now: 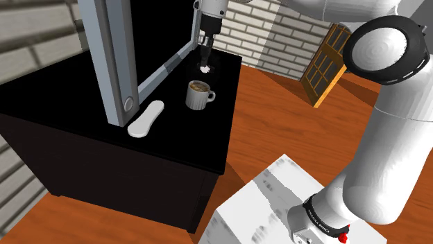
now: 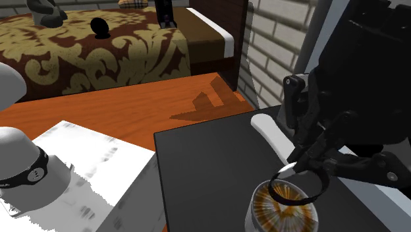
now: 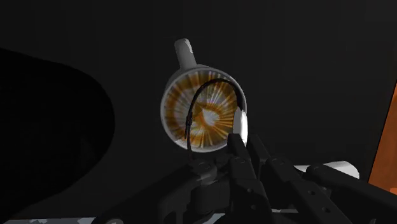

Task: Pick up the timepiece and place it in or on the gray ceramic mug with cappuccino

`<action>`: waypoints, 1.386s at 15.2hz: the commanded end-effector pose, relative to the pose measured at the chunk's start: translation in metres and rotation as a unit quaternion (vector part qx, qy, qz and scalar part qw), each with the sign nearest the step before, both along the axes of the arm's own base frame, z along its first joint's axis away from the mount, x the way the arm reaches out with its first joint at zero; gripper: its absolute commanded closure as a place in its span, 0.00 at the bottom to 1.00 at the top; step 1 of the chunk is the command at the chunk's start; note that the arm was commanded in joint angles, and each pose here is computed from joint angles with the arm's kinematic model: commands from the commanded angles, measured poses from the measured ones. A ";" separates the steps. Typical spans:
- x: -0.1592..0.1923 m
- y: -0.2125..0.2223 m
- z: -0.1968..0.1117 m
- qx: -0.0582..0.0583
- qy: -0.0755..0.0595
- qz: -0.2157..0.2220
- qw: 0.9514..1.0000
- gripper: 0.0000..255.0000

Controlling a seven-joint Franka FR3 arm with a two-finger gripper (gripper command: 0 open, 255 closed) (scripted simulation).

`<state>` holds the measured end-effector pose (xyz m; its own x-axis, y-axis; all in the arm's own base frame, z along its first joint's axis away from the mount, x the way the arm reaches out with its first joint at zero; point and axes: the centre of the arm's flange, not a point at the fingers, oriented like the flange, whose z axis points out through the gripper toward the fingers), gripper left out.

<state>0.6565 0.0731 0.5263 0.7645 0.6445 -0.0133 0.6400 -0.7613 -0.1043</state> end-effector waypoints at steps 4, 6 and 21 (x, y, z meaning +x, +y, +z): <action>0.000 -0.001 -0.027 0.000 0.000 0.000 1.000 1.00; 0.000 -0.001 -0.038 0.000 0.000 0.000 1.000 1.00; 0.000 -0.001 -0.072 0.000 0.000 0.000 1.000 0.00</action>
